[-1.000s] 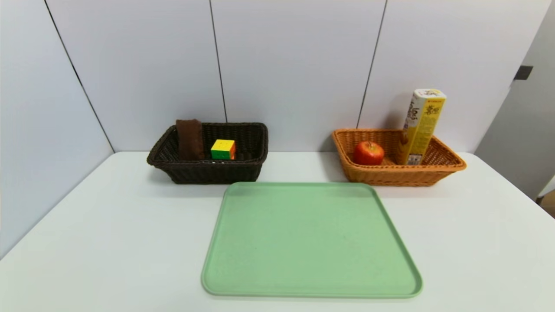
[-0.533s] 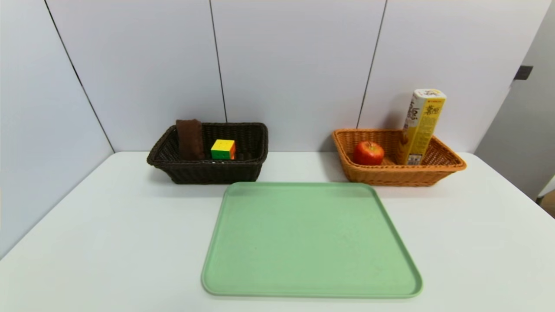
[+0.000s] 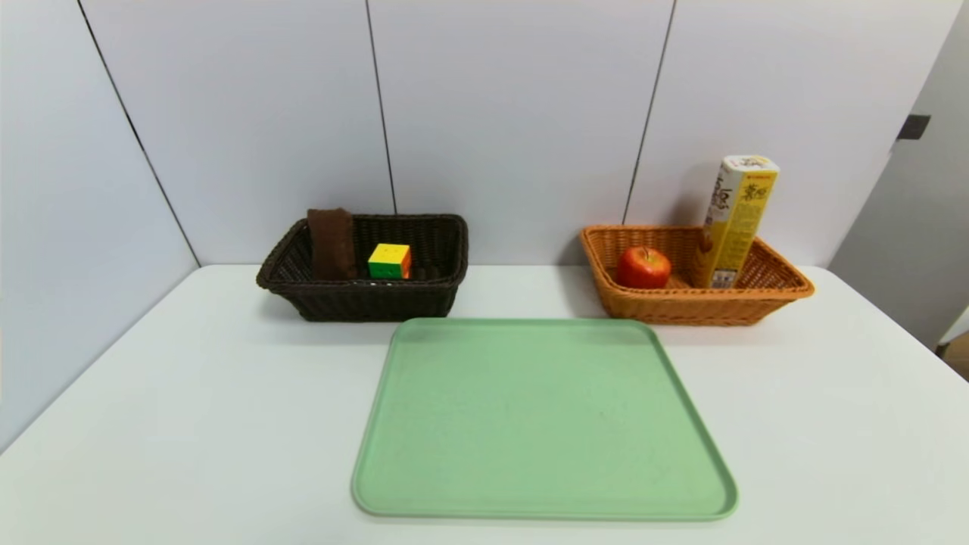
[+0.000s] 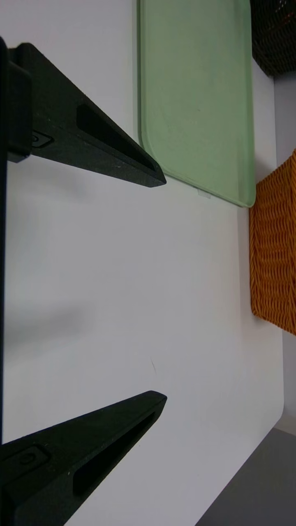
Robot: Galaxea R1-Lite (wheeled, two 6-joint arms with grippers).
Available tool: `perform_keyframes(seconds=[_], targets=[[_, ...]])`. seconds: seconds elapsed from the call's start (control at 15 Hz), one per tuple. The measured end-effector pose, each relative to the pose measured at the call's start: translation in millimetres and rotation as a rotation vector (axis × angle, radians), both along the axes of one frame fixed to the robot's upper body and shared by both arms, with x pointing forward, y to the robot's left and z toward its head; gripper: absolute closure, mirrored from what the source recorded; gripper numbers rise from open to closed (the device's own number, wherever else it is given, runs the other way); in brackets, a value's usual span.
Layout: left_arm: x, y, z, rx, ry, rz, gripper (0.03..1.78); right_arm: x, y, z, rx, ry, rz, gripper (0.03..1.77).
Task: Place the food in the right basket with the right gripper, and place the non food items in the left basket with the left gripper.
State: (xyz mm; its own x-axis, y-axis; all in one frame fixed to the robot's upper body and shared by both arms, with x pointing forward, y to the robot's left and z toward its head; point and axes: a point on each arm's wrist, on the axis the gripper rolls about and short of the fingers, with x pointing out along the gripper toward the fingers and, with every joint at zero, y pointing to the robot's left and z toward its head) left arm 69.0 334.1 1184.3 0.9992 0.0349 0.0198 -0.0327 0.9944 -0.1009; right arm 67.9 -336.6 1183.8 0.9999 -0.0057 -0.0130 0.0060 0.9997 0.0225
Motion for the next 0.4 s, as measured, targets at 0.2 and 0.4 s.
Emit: perform_keyframes(seconds=[0.2, 0.4], targets=[[0.0, 0.0, 0.0, 0.000, 0.000, 0.001, 0.12, -0.1, 0.0, 0.1, 0.000, 0.001, 0.000, 0.09], [0.0, 0.0, 0.0, 0.000, 0.000, 0.000, 0.12, -0.2, 0.0, 0.3, 0.000, 0.000, 0.000, 0.09]])
